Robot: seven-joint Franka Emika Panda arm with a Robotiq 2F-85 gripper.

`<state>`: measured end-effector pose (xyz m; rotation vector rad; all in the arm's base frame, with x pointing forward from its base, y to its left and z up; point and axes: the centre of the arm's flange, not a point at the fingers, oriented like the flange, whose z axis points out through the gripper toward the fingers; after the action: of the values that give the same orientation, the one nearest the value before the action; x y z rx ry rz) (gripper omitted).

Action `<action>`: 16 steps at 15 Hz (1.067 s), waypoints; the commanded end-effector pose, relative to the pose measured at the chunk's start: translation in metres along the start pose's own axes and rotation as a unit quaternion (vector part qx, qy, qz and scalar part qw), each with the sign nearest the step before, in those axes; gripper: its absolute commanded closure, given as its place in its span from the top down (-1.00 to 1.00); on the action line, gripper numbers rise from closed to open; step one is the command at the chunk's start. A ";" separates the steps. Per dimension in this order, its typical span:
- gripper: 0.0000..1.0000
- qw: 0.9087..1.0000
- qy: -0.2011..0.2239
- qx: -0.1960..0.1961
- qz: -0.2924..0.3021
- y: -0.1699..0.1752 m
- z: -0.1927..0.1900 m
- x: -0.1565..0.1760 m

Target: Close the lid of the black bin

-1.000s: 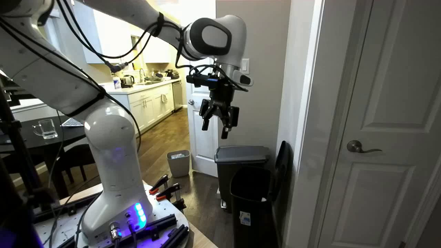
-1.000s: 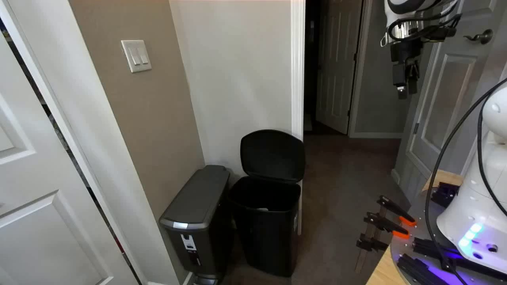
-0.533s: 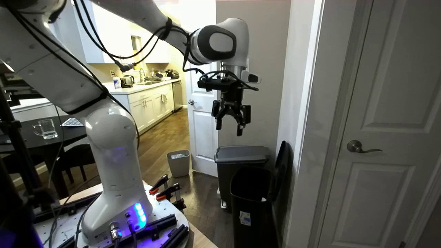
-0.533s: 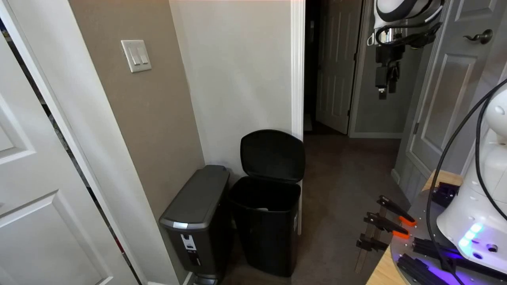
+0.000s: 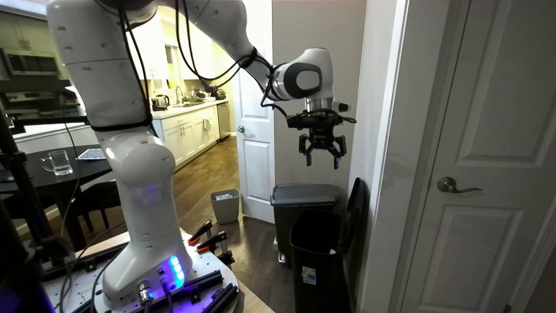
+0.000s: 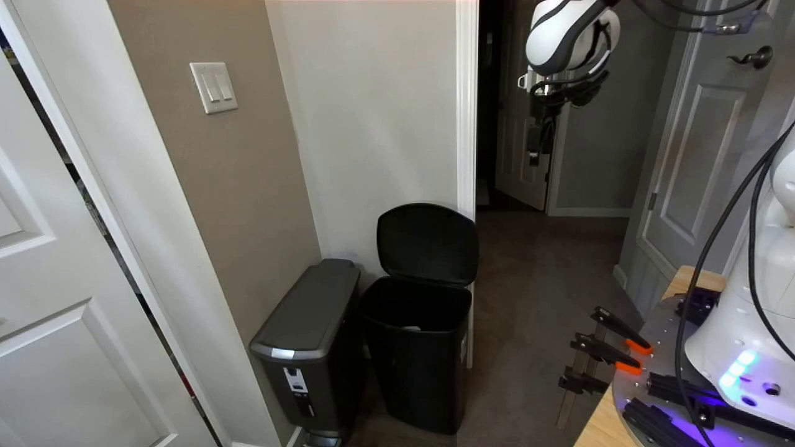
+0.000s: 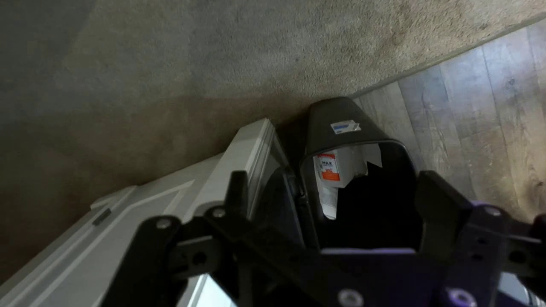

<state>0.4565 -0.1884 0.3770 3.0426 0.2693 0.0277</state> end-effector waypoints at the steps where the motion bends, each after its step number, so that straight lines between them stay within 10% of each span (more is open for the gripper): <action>1: 1.00 0.999 0.040 -0.017 -0.023 0.022 0.027 0.065; 16: 1.00 0.955 0.274 -0.097 0.054 0.047 0.138 0.142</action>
<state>0.5983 -0.2202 0.2582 2.8026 0.1155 0.7877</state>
